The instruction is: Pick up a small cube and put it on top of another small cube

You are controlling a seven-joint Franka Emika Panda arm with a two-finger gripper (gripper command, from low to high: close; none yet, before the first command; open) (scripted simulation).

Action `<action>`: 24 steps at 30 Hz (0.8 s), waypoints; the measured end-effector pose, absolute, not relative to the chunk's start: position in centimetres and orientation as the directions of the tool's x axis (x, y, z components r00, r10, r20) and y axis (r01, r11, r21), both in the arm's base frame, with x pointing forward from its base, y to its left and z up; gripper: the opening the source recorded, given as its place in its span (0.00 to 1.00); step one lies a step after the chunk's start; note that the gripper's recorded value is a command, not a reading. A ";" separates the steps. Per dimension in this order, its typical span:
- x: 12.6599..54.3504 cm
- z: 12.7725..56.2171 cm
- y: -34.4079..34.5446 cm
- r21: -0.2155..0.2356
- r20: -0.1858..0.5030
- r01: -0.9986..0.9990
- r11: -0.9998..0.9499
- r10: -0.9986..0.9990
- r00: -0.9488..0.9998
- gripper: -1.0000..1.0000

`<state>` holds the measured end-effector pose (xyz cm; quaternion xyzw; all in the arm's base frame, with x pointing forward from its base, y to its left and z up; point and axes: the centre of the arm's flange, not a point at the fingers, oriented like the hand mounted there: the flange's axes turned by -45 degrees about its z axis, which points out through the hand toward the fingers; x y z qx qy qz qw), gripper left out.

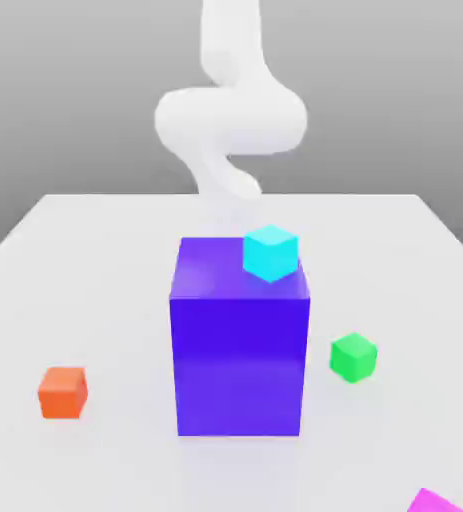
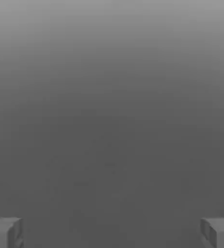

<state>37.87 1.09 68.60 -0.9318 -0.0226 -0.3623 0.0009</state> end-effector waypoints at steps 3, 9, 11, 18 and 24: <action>41.7 65.2 2.7 0.042 0.618 0.113 -0.993 0.115 0.778 0.50; 47.8 57.4 6.4 0.078 0.497 0.255 -0.964 0.260 0.828 0.50; 49.4 54.5 7.7 0.085 0.454 0.304 -0.949 0.308 0.836 0.50; 53.4 43.5 13.0 0.089 0.299 0.477 -0.875 0.480 0.825 0.50; 54.5 33.1 17.1 0.065 0.164 0.608 -0.791 0.610 0.775 0.50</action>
